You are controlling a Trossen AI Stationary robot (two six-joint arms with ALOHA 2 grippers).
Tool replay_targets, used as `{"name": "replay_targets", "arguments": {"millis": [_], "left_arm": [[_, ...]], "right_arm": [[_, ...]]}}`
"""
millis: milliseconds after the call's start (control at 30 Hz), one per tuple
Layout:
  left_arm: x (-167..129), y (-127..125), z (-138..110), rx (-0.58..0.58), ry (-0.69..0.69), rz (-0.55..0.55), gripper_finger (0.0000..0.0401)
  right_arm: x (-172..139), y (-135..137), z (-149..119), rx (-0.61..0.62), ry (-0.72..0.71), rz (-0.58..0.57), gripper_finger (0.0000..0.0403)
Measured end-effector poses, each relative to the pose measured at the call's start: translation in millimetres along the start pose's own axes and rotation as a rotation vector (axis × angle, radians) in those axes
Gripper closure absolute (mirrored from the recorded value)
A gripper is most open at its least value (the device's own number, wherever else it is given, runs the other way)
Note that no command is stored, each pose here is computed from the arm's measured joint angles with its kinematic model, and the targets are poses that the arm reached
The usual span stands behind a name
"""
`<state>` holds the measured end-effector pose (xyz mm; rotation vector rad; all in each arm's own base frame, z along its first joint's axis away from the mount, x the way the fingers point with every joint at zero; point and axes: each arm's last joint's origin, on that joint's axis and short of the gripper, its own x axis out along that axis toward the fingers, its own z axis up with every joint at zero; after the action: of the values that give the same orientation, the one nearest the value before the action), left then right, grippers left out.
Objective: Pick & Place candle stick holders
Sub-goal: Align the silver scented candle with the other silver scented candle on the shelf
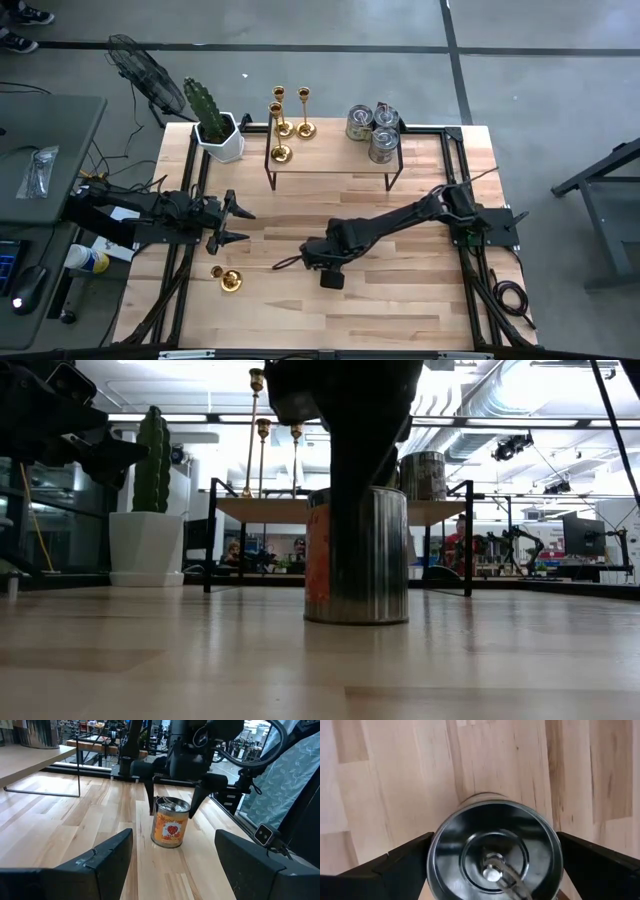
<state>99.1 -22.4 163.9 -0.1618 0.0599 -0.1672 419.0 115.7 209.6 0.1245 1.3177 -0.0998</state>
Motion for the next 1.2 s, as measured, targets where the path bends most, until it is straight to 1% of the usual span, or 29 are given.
{"name": "replay_targets", "arguments": {"millis": [200, 300, 567, 933, 1067, 1200], "left_arm": [[0, 0, 0, 0.000, 0.000, 0.000, 0.0124], [0, 0, 0, 0.000, 0.000, 0.000, 0.0124], [0, 0, 0, 0.000, 0.000, 0.000, 0.0124], [0, 0, 0, 0.000, 0.000, -0.001, 0.0124], [0, 0, 0, 0.000, 0.000, 0.000, 0.0124], [0, 0, 0, 0.000, 0.000, 0.000, 0.0124]], "right_arm": [[10, -2, 1, 0.008, 0.042, 0.038, 0.0006], [10, 0, 2, 0.008, 0.031, 0.070, 0.0013], [11, -2, 3, -0.016, 0.016, 0.069, 0.0038], [11, -2, 2, -0.013, 0.012, 0.067, 0.0042], [3, -3, 1, -0.014, 0.014, 0.074, 0.0048], [-13, -5, 2, -0.029, -0.023, 0.084, 0.0053]]}}
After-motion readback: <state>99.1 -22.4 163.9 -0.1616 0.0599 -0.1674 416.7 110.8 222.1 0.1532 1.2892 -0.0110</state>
